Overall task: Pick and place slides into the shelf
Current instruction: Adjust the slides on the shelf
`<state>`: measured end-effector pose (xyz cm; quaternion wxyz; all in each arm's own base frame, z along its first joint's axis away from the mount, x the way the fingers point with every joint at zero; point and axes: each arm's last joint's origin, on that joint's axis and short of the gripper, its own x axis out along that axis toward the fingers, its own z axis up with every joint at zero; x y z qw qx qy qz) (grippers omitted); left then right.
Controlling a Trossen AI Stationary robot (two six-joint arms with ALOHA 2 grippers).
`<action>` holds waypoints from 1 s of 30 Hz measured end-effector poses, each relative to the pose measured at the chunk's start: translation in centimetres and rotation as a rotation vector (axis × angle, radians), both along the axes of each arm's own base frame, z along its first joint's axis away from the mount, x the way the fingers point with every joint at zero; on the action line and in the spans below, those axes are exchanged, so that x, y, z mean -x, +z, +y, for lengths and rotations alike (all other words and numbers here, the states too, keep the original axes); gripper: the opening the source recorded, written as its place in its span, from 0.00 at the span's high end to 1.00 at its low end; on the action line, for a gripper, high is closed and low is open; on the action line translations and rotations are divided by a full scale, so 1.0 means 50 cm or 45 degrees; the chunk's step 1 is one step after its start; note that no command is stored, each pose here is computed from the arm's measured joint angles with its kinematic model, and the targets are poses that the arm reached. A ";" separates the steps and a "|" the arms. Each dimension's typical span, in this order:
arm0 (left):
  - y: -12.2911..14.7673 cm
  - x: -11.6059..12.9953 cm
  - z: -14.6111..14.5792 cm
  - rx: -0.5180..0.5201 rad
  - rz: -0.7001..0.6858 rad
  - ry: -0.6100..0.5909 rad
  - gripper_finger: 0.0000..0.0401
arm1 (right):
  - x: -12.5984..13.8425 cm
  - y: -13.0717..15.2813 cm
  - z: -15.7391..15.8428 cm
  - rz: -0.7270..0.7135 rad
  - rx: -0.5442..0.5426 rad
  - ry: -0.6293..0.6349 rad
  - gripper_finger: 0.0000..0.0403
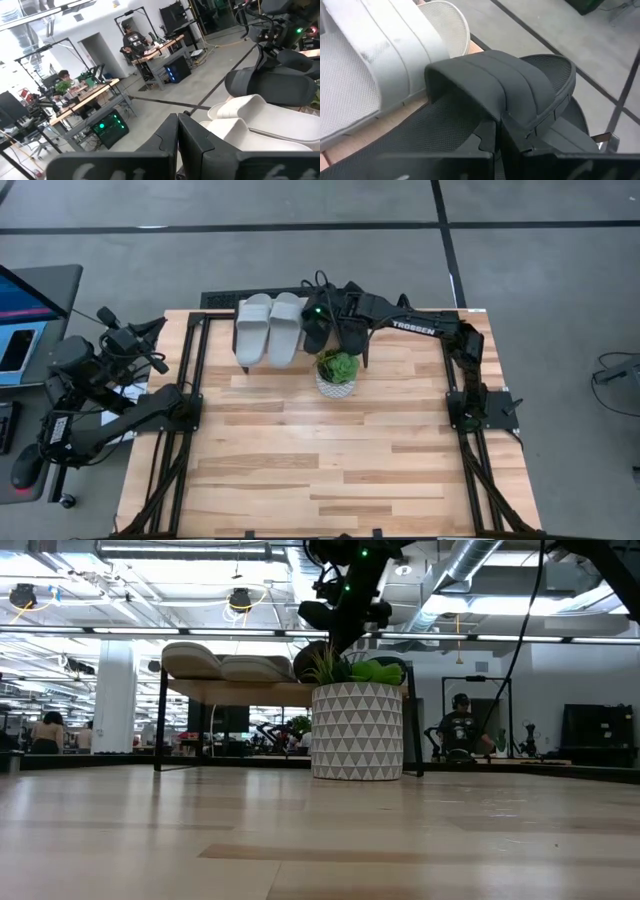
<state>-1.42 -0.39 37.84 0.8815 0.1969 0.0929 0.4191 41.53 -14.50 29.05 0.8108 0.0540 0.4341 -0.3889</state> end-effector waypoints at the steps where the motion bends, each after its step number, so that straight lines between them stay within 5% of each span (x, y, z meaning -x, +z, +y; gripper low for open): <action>1: 0.000 0.000 0.000 0.004 -0.005 0.000 1.00 | 0.000 -0.002 -0.001 -0.002 0.000 0.000 1.00; 19: 0.000 -0.001 -0.001 0.041 -0.050 -0.035 1.00 | -0.004 -0.009 -0.023 -0.060 -0.105 0.112 1.00; 30: 0.000 -0.001 -0.001 0.045 -0.055 -0.035 1.00 | -0.001 0.013 -0.011 -0.104 0.000 0.050 1.00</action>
